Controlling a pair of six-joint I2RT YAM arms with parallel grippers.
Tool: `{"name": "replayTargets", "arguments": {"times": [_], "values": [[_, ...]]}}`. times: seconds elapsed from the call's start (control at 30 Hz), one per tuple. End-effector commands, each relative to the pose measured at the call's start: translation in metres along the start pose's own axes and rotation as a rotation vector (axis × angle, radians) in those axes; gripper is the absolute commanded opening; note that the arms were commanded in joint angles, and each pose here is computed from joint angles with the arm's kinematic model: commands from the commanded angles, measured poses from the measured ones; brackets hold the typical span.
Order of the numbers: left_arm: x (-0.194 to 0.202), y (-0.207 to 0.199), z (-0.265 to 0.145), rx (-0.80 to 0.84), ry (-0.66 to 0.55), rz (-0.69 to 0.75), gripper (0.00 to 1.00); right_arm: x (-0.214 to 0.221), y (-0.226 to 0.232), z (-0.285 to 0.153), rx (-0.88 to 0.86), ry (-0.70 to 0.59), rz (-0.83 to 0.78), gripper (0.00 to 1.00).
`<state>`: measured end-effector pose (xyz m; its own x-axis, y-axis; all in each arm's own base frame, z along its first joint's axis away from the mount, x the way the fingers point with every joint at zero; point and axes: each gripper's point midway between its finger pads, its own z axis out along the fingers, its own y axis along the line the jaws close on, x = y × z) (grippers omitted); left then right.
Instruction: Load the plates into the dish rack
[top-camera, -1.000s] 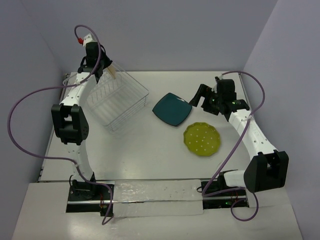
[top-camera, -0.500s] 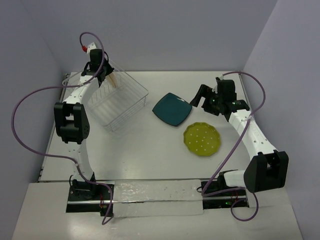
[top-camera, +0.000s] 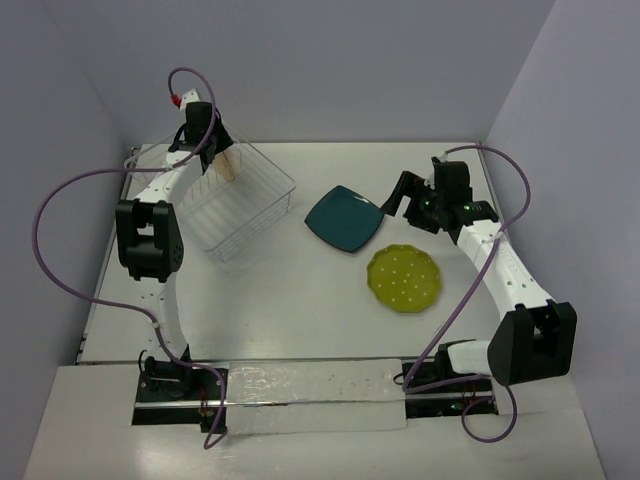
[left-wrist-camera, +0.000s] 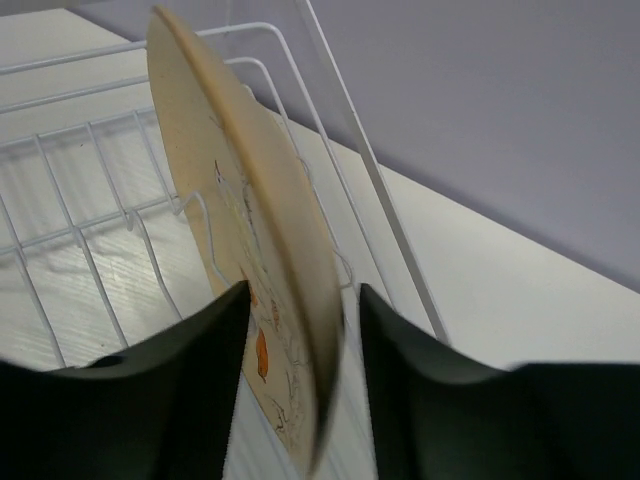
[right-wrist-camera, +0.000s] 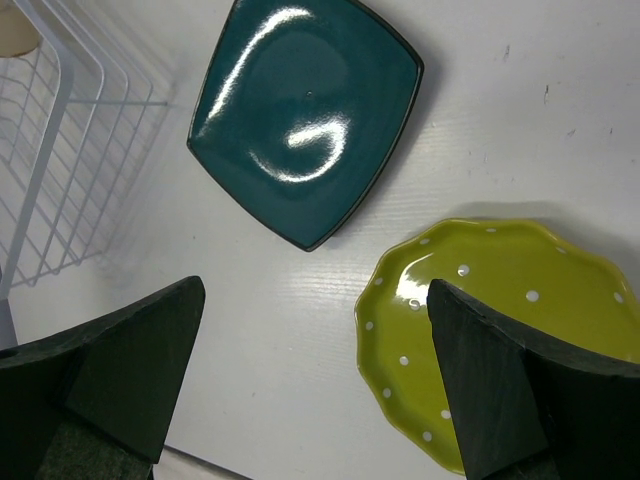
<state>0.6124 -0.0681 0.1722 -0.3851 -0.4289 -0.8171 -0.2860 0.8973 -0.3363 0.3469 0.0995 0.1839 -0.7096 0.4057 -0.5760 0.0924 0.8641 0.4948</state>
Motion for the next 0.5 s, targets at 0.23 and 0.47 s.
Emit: {"name": "replayTargets", "arguments": {"times": [0.23,0.47], "values": [[-0.047,-0.038,-0.023,0.1,-0.12,0.054,0.77,-0.008,-0.003,-0.009,0.013,-0.049,-0.009,1.0],[-0.067,-0.062,-0.056,0.167,-0.14,0.067,0.87,-0.004,-0.009,-0.01,0.032,-0.058,-0.002,1.0]]}}
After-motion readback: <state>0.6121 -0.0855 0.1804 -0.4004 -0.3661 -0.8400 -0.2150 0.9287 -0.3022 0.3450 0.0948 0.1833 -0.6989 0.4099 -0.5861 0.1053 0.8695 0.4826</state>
